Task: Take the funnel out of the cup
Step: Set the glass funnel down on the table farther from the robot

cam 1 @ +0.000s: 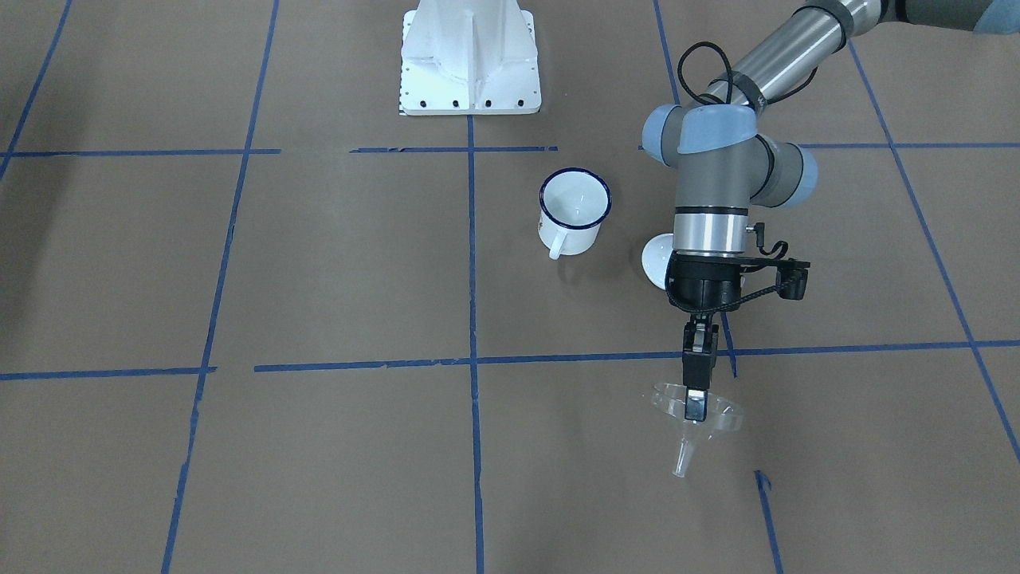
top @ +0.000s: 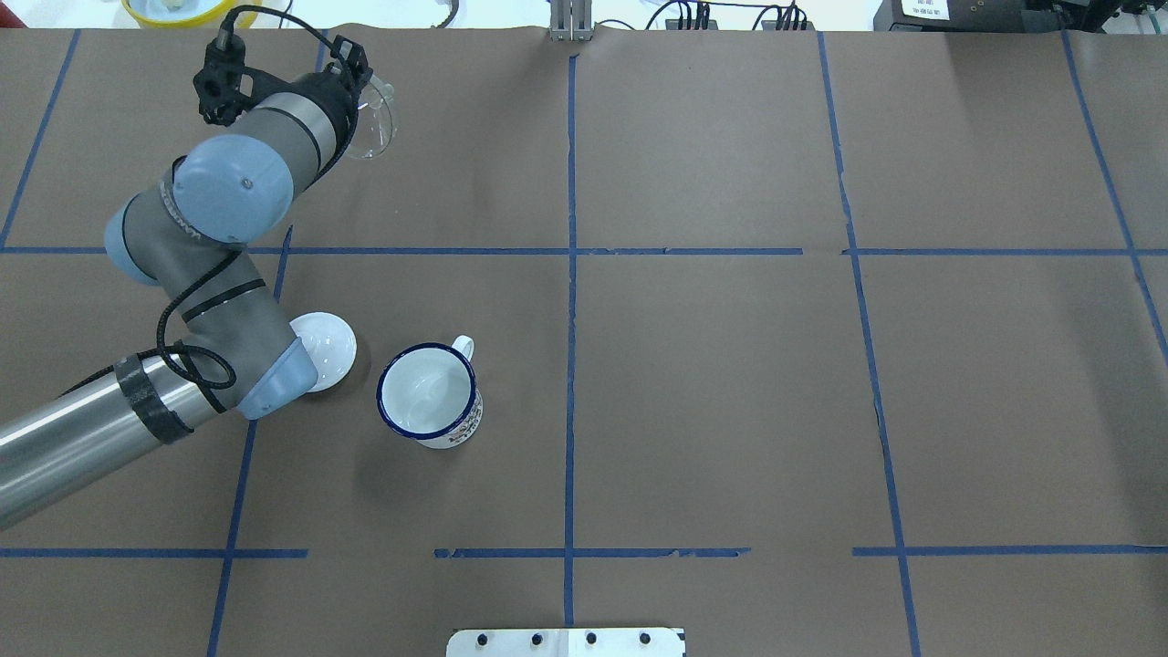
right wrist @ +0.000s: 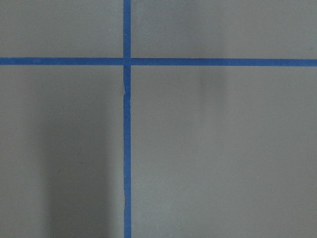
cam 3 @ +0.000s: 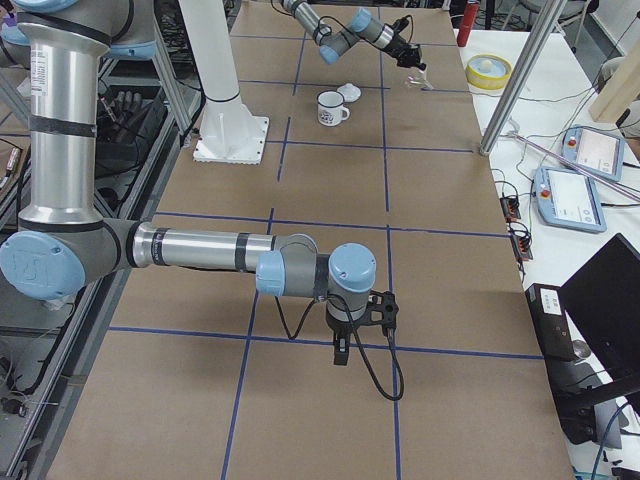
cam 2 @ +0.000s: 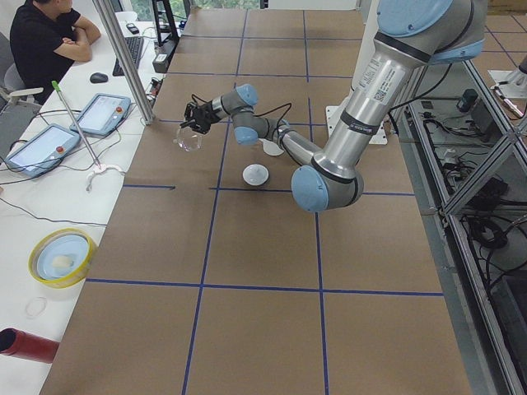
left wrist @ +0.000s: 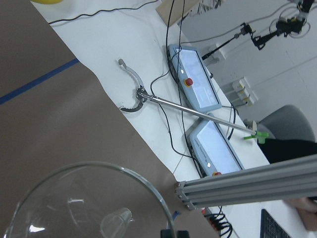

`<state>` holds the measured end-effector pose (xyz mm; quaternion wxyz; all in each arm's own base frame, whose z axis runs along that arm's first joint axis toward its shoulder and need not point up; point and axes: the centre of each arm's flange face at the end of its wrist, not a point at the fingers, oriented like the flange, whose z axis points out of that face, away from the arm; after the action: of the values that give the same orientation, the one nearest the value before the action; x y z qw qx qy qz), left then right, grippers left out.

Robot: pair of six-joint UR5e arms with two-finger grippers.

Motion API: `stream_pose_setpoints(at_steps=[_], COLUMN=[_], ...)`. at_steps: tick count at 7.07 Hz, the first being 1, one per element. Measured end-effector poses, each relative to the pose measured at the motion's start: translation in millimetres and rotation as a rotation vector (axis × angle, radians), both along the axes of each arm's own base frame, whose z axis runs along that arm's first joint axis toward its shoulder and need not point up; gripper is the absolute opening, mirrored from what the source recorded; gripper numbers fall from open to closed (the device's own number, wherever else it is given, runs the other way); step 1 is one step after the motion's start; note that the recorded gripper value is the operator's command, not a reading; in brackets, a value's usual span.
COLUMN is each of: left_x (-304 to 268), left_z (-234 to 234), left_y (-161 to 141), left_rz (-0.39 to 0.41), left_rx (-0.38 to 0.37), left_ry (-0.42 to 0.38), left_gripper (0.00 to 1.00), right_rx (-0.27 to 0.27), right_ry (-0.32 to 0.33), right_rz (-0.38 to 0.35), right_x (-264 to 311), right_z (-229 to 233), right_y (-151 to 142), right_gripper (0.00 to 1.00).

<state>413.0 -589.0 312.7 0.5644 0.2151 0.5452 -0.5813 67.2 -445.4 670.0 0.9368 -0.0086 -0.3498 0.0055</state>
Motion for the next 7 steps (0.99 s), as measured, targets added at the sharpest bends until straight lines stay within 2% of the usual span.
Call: stream_pose_setpoints(at_steps=[3, 5, 6, 7], left_x=[19.3, 43.0, 47.8, 50.1], left_z=[54.3, 71.2, 72.4, 71.7], left_y=[17.2, 34.5, 38.5, 41.0], left_rz=[-0.075, -0.075, -0.071, -0.066], left_rx=[-0.061, -0.073, -0.072, -0.069], left_ry=[0.001, -0.009, -0.012, -0.014], left_gripper=[0.0, 0.0, 0.78, 1.0], right_rx=[0.0, 0.0, 0.0, 0.0], right_ry=[0.0, 0.0, 0.0, 0.0], right_rz=[0.0, 0.0, 0.0, 0.0], right_x=[0.0, 0.0, 0.0, 0.0], right_z=[0.0, 0.0, 0.0, 0.0], right_y=[0.0, 0.0, 0.0, 0.0], right_gripper=[1.0, 1.0, 1.0, 1.0])
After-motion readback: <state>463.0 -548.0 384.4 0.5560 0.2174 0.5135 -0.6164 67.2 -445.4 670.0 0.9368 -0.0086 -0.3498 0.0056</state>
